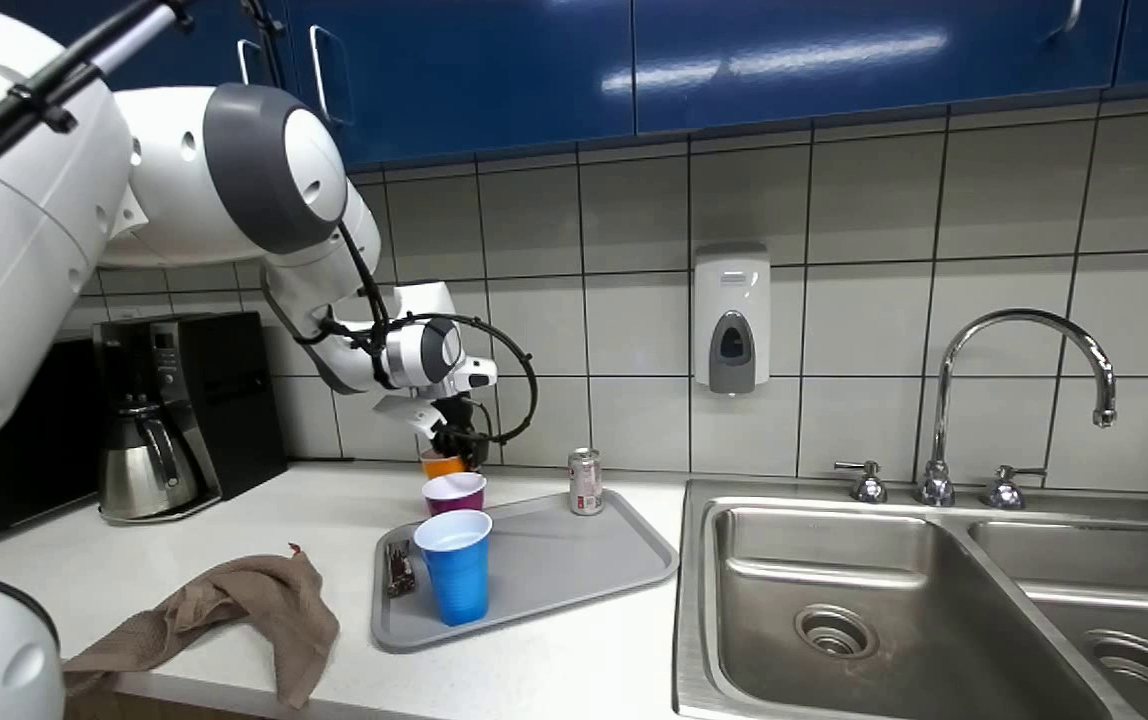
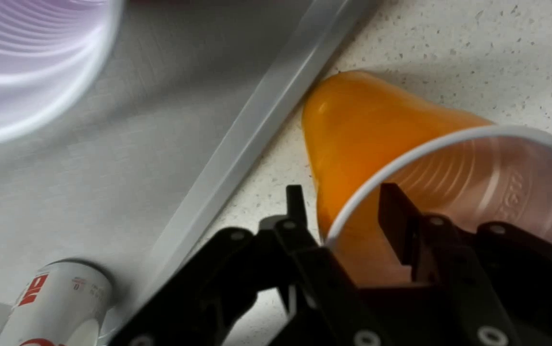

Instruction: Put the plastic cups on the tray

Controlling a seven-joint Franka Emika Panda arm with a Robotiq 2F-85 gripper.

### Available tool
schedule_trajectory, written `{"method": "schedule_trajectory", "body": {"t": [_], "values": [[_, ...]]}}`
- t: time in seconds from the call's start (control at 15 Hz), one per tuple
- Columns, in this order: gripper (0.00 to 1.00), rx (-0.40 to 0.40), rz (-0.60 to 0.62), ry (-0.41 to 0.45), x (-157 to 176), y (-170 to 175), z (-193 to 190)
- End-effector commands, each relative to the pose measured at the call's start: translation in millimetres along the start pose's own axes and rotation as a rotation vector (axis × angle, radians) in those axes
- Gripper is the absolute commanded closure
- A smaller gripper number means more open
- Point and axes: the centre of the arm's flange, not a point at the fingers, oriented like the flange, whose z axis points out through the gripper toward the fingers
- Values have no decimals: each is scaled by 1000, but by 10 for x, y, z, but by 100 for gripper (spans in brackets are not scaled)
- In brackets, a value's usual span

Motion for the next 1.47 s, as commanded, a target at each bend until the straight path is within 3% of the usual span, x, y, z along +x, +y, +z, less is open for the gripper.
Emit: {"method": "schedule_trajectory", "body": {"t": [0.0, 0.13, 0.2, 1.0, 1.4], "values": [[86, 3, -19, -31, 48, -41, -3], [99, -1, -21, -35, 33, -33, 4], [100, -2, -21, -37, 21, -27, 6], [100, 51, 1, -2, 103, 136, -323], [100, 70, 33, 17, 224, 459, -576]]}}
